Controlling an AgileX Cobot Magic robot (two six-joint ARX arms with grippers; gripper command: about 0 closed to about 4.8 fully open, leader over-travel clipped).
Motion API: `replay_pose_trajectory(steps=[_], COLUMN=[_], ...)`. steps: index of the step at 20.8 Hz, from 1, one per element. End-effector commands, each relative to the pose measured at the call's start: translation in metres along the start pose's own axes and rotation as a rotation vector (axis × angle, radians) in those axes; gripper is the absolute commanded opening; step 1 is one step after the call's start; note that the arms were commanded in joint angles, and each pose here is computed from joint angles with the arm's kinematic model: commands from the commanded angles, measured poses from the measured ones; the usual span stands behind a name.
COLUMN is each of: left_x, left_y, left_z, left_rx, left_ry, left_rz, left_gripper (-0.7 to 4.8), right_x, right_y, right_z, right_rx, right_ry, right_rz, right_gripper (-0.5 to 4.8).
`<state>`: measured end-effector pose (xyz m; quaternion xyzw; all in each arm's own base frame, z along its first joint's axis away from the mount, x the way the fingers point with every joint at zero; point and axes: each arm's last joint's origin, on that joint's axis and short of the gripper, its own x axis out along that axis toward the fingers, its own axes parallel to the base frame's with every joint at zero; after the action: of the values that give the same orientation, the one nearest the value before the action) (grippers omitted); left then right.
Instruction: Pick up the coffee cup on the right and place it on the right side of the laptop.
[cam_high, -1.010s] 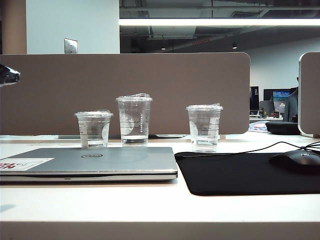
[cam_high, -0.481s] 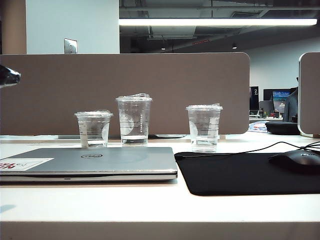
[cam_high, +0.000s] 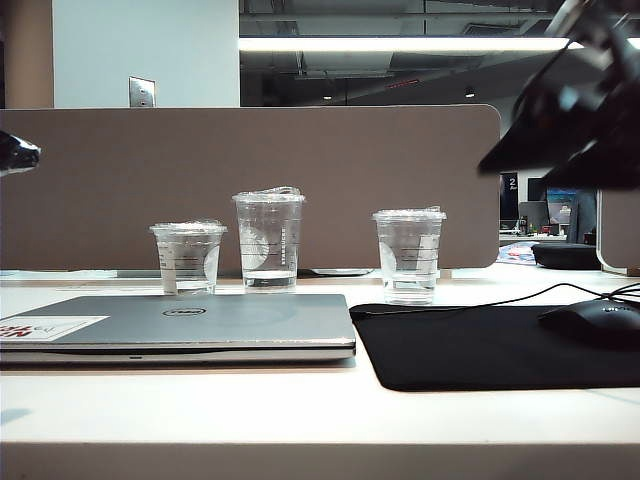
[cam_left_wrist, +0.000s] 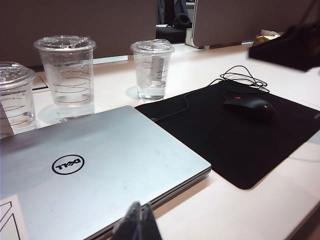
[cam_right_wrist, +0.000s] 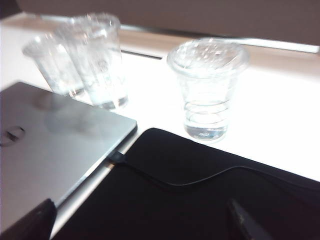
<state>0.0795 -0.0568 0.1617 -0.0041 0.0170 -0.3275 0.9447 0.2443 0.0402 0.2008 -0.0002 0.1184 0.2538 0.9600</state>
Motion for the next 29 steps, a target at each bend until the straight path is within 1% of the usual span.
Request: replay_pose_trajectory(steps=[1, 4, 6, 11, 14, 26, 29], left_x=[0.0, 0.0, 0.0, 0.0, 0.0, 0.0, 0.0], left_y=[0.0, 0.0, 0.0, 0.0, 0.0, 0.0, 0.0], left_z=[0.002, 0.002, 0.002, 0.002, 0.002, 0.002, 0.002], left_rx=[0.003, 0.003, 0.003, 0.003, 0.003, 0.003, 0.003], left_ry=[-0.01, -0.011, -0.011, -0.01, -0.011, -0.012, -0.012], left_rz=[-0.001, -0.001, -0.001, -0.001, -0.001, -0.001, -0.001], left_gripper=[-0.05, -0.05, -0.05, -0.05, -0.05, -0.05, -0.05], right_x=[0.049, 0.102, 0.127, 0.165, 0.178, 0.219, 0.223], right_y=[-0.019, -0.039, -0.049, -0.063, -0.067, -0.063, -0.063], right_z=[0.003, -0.003, -0.007, -0.014, -0.019, -0.037, -0.038], right_rx=[-0.048, -0.033, -0.031, -0.034, -0.035, -0.04, -0.042], right_ry=[-0.053, -0.016, -0.01, -0.014, -0.016, -0.005, -0.009], right_rz=[0.004, 0.008, 0.008, 0.011, 0.003, 0.015, 0.015], right_gripper=[4.79, 4.79, 4.79, 4.79, 4.79, 4.79, 4.79])
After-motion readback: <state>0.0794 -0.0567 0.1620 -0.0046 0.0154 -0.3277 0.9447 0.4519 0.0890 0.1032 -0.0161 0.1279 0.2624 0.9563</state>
